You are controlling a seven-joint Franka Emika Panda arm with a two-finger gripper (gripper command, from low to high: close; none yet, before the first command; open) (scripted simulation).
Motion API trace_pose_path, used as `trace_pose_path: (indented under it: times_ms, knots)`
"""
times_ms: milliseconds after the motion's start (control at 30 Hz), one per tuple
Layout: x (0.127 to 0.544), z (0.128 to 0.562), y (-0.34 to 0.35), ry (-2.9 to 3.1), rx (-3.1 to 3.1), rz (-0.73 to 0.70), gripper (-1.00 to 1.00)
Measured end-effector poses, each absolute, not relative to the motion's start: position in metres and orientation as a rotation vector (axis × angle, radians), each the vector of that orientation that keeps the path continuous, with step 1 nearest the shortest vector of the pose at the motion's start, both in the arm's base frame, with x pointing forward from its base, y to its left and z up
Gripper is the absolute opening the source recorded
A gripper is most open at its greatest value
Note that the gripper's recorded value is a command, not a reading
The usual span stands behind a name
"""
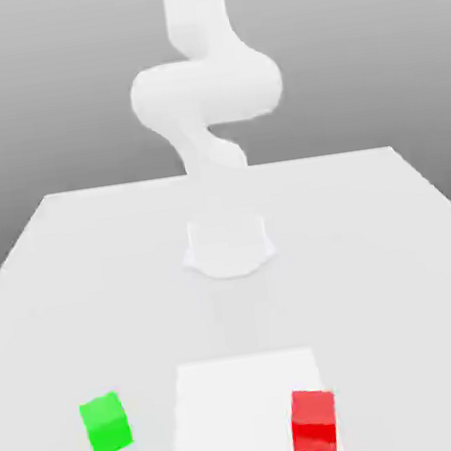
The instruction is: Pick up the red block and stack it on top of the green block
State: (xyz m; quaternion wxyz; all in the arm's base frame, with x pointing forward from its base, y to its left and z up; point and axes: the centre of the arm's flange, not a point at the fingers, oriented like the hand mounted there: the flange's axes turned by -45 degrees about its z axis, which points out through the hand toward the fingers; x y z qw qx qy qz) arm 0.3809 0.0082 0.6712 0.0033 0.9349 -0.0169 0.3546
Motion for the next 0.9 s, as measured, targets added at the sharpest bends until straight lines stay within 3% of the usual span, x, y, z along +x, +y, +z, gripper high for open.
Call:
trace_pose_path:
  times_ms: [200, 400, 767, 900]
  knots:
    - [0.447, 0.562, 0.025, -0.123, 2.997, 0.835, 0.00]
    - [0.481, 0.446, 0.038, -0.183, 3.049, 0.566, 0.00]
    - [0.466, 0.236, 0.067, -0.284, 3.121, 0.069, 0.00]
    - [0.459, 0.180, 0.071, -0.303, 3.128, 0.005, 0.00]
